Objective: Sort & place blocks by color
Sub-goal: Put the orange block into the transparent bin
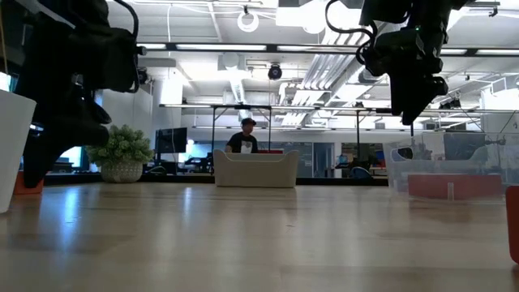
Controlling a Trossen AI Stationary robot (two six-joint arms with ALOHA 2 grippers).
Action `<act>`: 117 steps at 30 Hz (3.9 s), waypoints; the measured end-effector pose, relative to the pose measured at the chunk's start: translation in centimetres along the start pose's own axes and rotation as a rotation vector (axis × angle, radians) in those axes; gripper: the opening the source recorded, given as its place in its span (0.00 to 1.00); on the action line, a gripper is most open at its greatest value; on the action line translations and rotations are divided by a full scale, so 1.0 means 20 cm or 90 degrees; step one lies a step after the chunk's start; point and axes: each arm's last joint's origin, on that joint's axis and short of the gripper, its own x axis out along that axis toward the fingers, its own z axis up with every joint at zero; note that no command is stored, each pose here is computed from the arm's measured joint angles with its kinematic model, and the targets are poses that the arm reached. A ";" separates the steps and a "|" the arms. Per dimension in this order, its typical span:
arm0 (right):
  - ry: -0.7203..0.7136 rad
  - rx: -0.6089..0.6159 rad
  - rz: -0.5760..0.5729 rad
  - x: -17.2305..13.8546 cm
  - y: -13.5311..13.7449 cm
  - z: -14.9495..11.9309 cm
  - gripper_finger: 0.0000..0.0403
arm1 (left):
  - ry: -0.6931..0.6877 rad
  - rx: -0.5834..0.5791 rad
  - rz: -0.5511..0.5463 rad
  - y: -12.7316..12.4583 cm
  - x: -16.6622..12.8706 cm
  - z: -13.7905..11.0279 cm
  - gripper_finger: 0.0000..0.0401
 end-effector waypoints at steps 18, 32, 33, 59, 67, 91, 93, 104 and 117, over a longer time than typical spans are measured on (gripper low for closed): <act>-0.006 -0.002 0.015 0.00 0.01 0.01 0.53 | -0.022 0.132 -0.114 -0.09 -0.10 0.01 0.25; -0.104 -0.101 0.172 -0.02 0.10 0.10 0.53 | -0.147 0.167 -0.484 -0.23 -0.45 0.14 0.25; -0.113 -0.107 0.186 -0.02 0.11 0.10 0.53 | -0.158 0.166 -0.505 -0.23 -0.47 0.16 0.25; -0.518 -0.196 0.262 -0.19 0.23 0.30 0.55 | -0.218 0.158 -0.926 -0.18 -0.73 0.53 0.26; -0.677 -0.370 0.195 -0.26 0.28 0.32 0.62 | -0.247 0.111 -1.021 -0.16 -0.81 0.58 0.26; -0.738 -0.528 0.198 -0.17 0.38 0.37 0.62 | -0.248 0.095 -1.049 -0.23 -0.79 0.60 0.26; -0.740 -0.530 0.198 -0.16 0.39 0.37 0.62 | -0.255 0.098 -1.061 -0.24 -0.80 0.60 0.26; -0.726 -0.530 0.191 -0.12 0.39 0.39 0.62 | -0.245 0.090 -1.072 -0.27 -0.78 0.62 0.26; -0.729 -0.520 0.179 -0.12 0.39 0.39 0.62 | -0.220 0.092 -1.102 -0.34 -0.75 0.64 0.26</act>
